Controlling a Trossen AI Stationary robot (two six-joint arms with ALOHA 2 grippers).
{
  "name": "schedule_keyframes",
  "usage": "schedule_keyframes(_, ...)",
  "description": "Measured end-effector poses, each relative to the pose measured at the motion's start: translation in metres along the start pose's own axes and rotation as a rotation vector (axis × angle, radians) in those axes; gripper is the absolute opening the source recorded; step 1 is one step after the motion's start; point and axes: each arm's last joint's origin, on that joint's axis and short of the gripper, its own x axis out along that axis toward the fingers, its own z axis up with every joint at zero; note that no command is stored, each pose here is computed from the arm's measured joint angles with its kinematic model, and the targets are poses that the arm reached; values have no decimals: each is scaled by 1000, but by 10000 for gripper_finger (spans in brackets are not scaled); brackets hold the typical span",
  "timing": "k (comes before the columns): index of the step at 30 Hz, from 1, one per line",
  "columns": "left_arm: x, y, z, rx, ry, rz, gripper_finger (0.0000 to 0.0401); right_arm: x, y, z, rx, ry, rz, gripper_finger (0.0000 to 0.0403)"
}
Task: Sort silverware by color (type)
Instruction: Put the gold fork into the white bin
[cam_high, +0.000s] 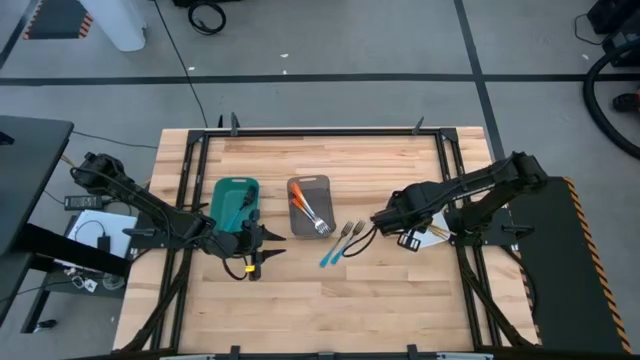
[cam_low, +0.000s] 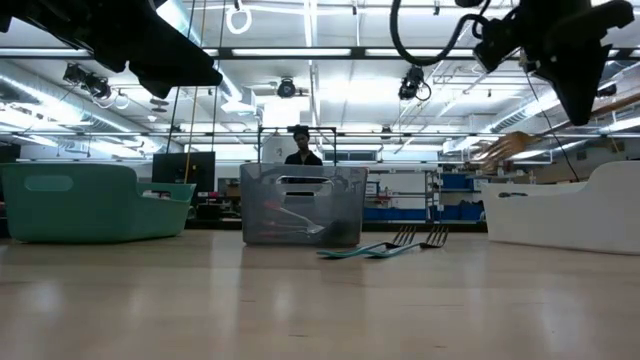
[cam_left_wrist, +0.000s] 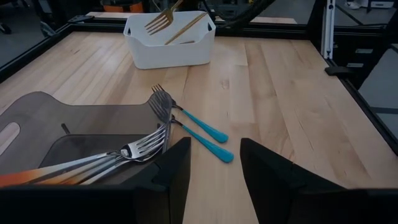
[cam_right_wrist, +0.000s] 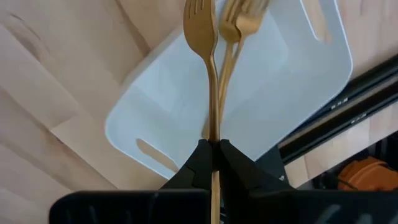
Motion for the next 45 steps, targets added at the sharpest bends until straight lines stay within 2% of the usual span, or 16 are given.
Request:
schedule_keyframes(6, 0, 0, 0, 0, -1, 0, 149, 9, -13, -8, 72, 17, -4, 16)
schedule_keyframes(13, 0, 0, 1, -3, -5, -1, 149, 33, -22, -7, 94, 66, -44, 16)
schedule_keyframes(35, 0, 0, 2, -13, -22, -4, 149, 78, -36, 18, 98, 44, 93, 16)
schedule_keyframes(45, 0, 0, 2, -12, -21, -4, 149, 87, -37, 18, 128, 53, 103, 27)
